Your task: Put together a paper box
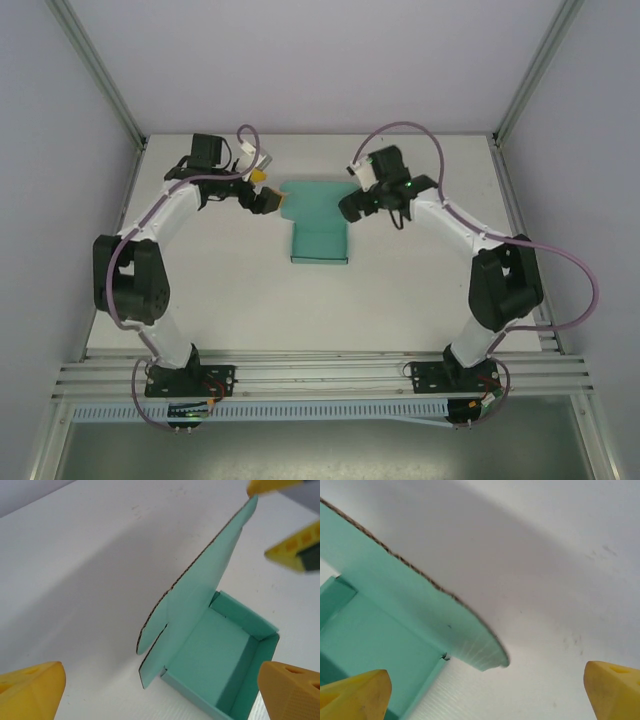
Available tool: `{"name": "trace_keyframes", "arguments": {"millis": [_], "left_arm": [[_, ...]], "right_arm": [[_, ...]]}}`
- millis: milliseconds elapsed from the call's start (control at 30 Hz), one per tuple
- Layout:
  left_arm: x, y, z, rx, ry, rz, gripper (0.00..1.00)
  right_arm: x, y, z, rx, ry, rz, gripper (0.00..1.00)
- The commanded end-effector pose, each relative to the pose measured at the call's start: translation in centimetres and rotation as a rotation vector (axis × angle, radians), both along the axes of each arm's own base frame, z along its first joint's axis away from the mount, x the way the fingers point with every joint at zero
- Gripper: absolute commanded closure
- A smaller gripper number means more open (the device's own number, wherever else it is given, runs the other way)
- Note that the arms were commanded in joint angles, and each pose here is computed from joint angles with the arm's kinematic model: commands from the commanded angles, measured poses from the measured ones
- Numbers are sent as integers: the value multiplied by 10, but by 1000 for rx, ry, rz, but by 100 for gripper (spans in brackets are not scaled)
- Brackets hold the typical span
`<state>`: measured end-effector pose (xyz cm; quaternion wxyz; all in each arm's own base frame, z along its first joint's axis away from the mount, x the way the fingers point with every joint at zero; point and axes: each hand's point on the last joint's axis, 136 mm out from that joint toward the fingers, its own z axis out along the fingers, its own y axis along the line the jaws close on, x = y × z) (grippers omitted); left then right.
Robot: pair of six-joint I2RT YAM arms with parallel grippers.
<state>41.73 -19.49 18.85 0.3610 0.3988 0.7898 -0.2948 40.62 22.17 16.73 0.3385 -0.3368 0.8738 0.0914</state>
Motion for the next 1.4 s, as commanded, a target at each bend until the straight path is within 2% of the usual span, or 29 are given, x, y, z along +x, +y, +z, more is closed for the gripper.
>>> {"name": "trace_keyframes", "arguments": {"millis": [0, 167, 300, 333, 433, 567, 667, 767, 833, 1033, 1167, 1267, 1367], "left_arm": [[-17, -8, -32, 145, 23, -144, 4], [-6, -13, -48, 224, 81, -192, 13], [1, -18, -45, 229, 71, -212, 37], [2, -19, -43, 226, 61, -220, 40], [-1, -26, -45, 235, 62, -259, 53], [-6, -35, -50, 236, 77, -308, 59], [-4, -33, -57, 288, 90, -305, 75], [-6, -33, -56, 297, 100, -307, 100], [-5, -33, -55, 308, 87, -292, 100], [17, -31, -42, 352, -1, -111, 100], [50, -21, -19, 355, -64, 147, 100], [66, -14, 0, 292, -32, 336, 100], [73, -8, 7, 225, 33, 501, 100]], "right_arm": [[-15, 24, 14, 39, 20, 381, 1], [-13, 24, -2, -6, 153, 465, 13], [-7, 16, -17, -71, 218, 456, 23], [-5, 14, -20, -84, 221, 448, 27], [1, 10, -27, -97, 232, 433, 48], [4, 10, -31, -98, 249, 436, 60], [6, 11, -31, -97, 252, 430, 79], [4, 9, -32, -102, 269, 422, 95], [3, 8, -31, -104, 276, 405, 100], [17, 15, -12, -98, 201, 247, 100], [32, 22, 12, -97, 107, 36, 100], [41, 22, 27, -61, 50, -141, 100], [52, 21, 38, 64, 18, -330, 100]]}}
